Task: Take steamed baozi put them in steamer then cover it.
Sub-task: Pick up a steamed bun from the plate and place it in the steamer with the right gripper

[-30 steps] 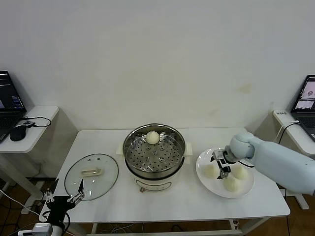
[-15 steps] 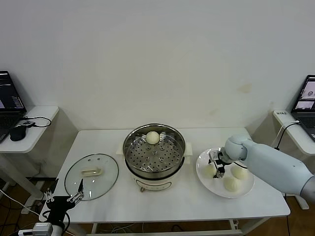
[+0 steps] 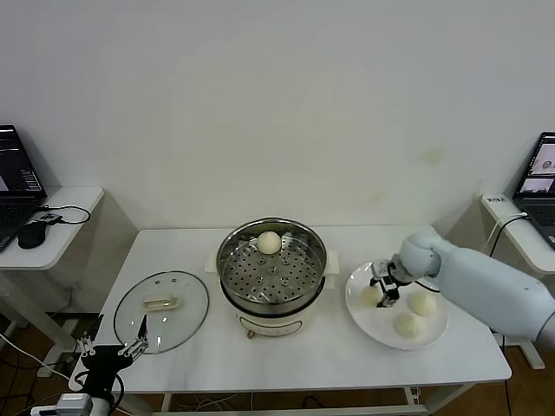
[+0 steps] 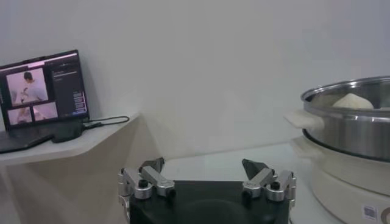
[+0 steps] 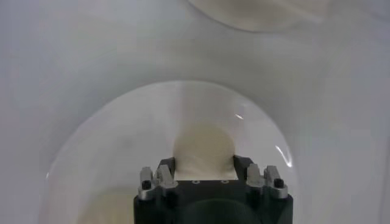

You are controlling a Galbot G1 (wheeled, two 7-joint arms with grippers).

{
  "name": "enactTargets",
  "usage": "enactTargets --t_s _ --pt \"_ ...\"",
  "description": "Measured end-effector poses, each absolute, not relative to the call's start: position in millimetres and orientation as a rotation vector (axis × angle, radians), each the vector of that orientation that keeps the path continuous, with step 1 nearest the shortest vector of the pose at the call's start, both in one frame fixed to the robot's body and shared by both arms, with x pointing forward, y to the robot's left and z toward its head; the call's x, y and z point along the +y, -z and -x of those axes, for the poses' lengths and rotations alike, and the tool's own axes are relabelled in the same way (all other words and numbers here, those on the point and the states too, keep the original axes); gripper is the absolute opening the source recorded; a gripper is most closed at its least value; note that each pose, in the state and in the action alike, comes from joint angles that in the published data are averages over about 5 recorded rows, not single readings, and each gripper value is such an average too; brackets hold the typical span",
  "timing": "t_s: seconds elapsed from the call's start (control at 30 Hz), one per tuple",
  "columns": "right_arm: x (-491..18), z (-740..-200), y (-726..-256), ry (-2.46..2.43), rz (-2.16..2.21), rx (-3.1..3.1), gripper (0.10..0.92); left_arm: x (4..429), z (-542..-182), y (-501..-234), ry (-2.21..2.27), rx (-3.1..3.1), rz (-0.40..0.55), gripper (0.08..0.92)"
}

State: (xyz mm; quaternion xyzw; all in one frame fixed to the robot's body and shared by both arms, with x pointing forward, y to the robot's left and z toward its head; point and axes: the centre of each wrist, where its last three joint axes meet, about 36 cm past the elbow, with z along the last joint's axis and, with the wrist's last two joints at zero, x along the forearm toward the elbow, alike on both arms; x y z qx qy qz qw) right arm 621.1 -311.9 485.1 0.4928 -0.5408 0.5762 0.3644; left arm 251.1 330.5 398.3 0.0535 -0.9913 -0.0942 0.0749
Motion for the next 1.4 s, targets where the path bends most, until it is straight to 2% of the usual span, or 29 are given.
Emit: enactTargets --t_s 0.33,0.5,0.7,0.9,1.07,1.4 --pt "-301 -627 -586 -1.534 -1.261 -1.513 0.614 330 -252 -404 0.28 -2.986 -0.141 0.823" --pt "-271 -627 -635 -1.564 -1.293 -1.578 0.619 328 -252 -407 0.275 -2.994 -0.136 0.823" --pt "-215 -632 -667 -1.55 -1.355 -1.649 0.619 325 -251 -410 0.269 -3.003 -0.14 0.823" --pt "-140 -640 -671 -1.503 -1.414 -1.677 0.619 328 -250 -413 0.275 -3.009 -0.161 0.823" --pt "-83 -644 -657 -1.465 -1.431 -1.656 0.619 330 -248 -413 0.275 -3.009 -0.176 0.823" --pt "-11 -642 -611 -1.41 -1.42 -1.592 0.619 326 -251 -413 0.253 -3.02 -0.179 0.823"
